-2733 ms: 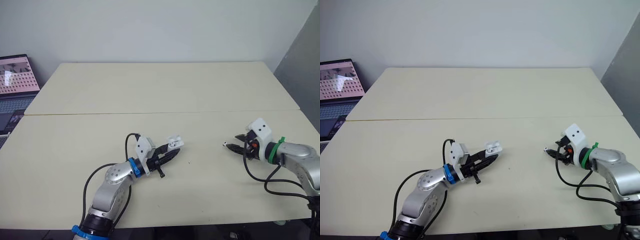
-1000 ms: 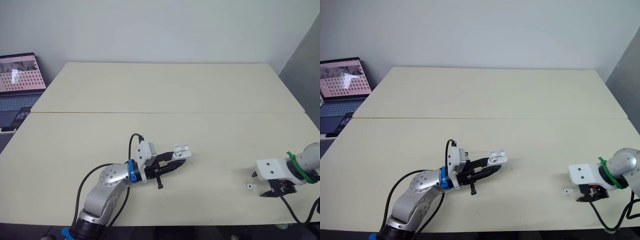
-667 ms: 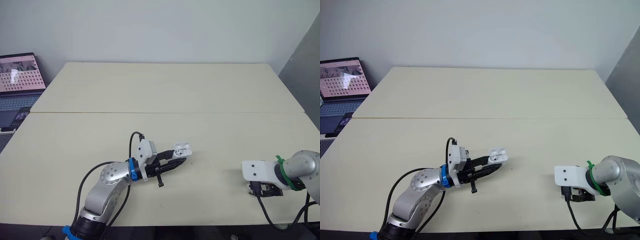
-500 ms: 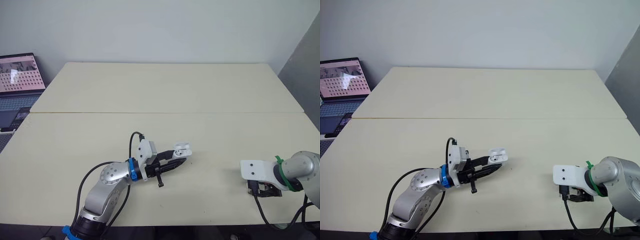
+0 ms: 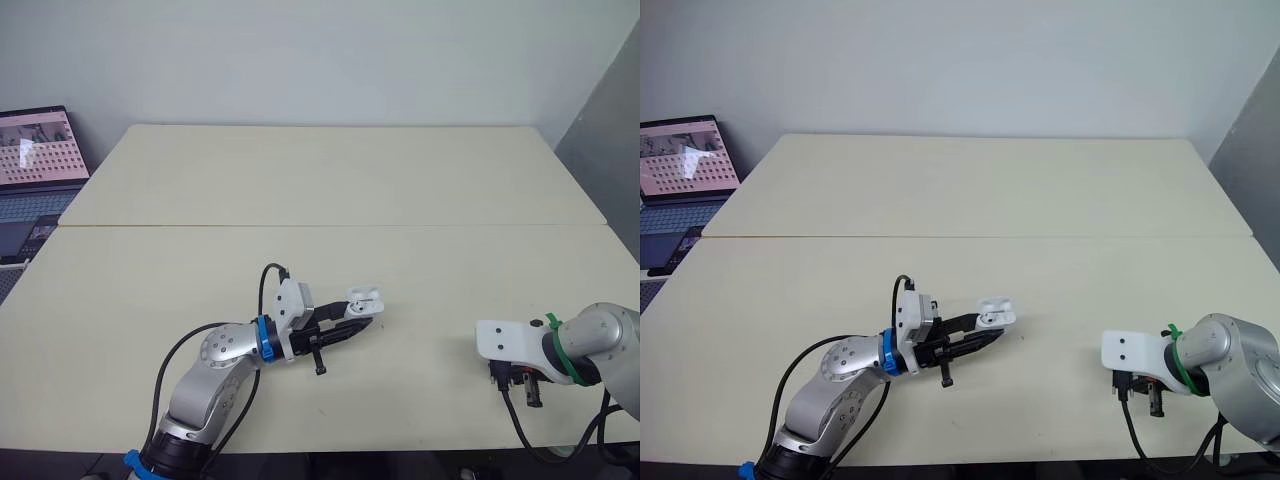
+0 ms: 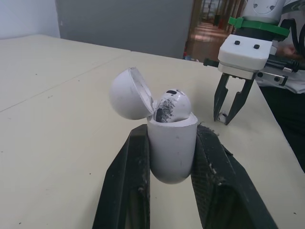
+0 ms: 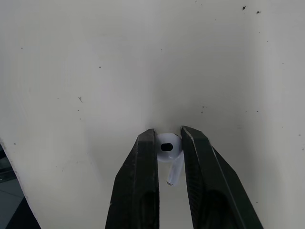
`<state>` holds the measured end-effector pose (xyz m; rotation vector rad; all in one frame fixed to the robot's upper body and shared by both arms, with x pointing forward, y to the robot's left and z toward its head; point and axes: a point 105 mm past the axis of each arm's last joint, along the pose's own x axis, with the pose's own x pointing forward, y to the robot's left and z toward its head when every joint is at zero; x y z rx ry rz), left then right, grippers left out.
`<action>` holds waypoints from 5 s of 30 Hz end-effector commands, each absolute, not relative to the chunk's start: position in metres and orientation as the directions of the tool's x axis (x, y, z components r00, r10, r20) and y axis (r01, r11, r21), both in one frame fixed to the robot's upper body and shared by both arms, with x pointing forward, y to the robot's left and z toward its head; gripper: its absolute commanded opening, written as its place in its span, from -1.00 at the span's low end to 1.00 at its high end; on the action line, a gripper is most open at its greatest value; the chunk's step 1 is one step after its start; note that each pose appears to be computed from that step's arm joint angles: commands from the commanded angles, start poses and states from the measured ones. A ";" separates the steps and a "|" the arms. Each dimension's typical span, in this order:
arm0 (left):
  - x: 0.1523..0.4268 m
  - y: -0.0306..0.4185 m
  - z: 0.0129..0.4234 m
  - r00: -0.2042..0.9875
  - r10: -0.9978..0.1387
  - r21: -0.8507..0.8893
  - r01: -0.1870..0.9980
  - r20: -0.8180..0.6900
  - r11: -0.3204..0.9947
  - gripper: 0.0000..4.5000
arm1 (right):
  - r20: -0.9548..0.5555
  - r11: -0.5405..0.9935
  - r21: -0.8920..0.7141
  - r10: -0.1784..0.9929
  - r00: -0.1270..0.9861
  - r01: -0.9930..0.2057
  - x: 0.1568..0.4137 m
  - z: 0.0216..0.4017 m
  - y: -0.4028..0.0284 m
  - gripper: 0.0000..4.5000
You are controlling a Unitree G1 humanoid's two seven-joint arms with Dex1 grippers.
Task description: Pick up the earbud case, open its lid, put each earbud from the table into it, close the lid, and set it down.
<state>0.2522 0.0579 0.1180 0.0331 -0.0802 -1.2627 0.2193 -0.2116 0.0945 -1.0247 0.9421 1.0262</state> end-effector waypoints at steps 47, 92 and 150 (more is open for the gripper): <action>0.290 0.030 0.152 0.535 -0.802 -0.019 0.835 0.264 0.551 -0.66 | 0.206 0.684 -0.072 0.722 0.660 -0.726 0.288 0.189 -0.080 -0.85; 0.251 0.036 0.146 0.102 -0.978 -0.157 0.985 0.181 0.073 -0.66 | -0.136 0.353 0.123 0.932 0.336 -0.928 0.279 0.179 -0.121 -0.99; 0.280 0.081 0.095 0.425 -0.887 -0.099 0.889 -0.180 0.446 1.00 | -0.231 0.636 -0.092 0.735 0.638 -0.766 0.259 0.095 -0.179 -0.45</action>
